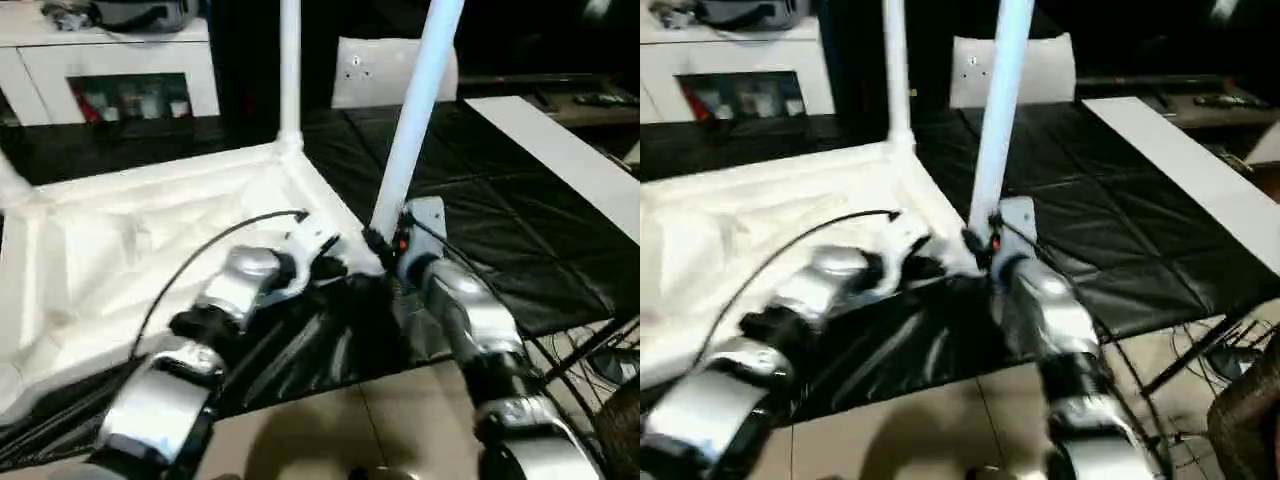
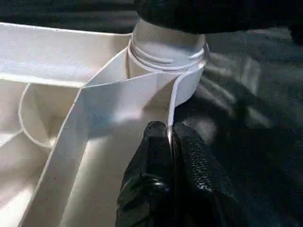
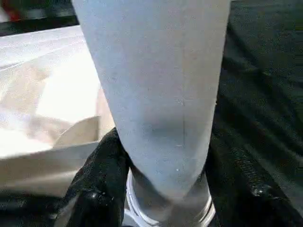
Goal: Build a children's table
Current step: Rotate leg to tighten
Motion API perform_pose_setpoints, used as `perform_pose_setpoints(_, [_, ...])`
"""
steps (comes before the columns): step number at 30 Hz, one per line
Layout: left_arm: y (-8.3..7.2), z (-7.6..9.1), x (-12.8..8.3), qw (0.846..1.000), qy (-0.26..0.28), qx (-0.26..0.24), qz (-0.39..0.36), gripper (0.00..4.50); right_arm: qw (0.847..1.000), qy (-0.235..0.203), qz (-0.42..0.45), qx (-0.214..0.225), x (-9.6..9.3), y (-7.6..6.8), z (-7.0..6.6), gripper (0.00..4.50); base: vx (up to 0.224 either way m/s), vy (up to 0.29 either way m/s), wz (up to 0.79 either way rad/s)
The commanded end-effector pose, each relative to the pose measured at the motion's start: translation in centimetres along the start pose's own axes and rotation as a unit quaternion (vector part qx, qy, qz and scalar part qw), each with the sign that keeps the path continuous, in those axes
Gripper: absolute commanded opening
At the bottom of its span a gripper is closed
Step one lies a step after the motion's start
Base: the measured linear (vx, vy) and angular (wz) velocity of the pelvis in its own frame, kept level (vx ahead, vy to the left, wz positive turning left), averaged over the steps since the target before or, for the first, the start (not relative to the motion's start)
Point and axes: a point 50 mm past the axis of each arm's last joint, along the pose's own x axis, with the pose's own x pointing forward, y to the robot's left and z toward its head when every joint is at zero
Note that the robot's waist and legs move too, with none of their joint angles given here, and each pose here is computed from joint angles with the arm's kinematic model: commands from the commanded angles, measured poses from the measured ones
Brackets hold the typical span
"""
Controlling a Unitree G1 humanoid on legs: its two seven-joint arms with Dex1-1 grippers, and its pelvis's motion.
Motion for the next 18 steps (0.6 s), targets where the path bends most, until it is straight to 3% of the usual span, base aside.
perform_pose_setpoints(1, [1.0,3.8,-0.2,0.991,-0.099,-0.024,0.084,0.00,0.994,0.018,0.095,0.046,0.7,4.6,-1.3,2.28,0.000,0.000,0.00])
perform_pose_setpoints(3, [0.9,3.7,-0.2,0.993,-0.094,-0.018,0.074,0.00,0.995,0.003,0.095,0.040,0.7,4.6,-1.0,2.28,0.000,0.000,0.00])
perform_pose_setpoints(4, [0.9,3.7,-0.2,0.993,-0.094,-0.018,0.073,0.00,0.995,0.003,0.095,0.040,0.7,4.6,-1.0,2.49,0.000,0.000,0.00])
perform_pose_setpoints(10, [0.6,2.3,-1.2,0.997,-0.074,0.031,-0.003,0.00,0.995,-0.019,0.099,0.008,-0.1,2.5,-0.7,3.01,0.008,-0.005,0.00])
perform_pose_setpoints(11, [0.6,1.6,-1.8,0.996,-0.062,0.048,-0.030,0.00,0.994,-0.026,0.109,-0.011,-0.7,1.5,-0.6,3.17,0.000,0.000,0.00])
perform_pose_setpoints(14, [0.7,1.4,-2.0,0.996,-0.058,0.053,-0.037,0.00,0.993,-0.028,0.114,-0.017,-0.9,1.2,-0.6,3.28,0.000,0.000,0.00])
perform_pose_setpoints(15, [0.9,0.8,-2.6,0.994,-0.046,0.075,-0.066,0.00,0.989,-0.033,0.136,-0.041,-1.7,0.1,-0.5,3.44,0.000,0.000,0.00])
perform_pose_setpoints(18, [1.0,0.1,-3.6,0.988,-0.030,0.099,-0.116,0.00,0.979,-0.035,0.183,-0.076,-3.0,-1.4,-0.1,3.65,0.000,0.000,0.00])
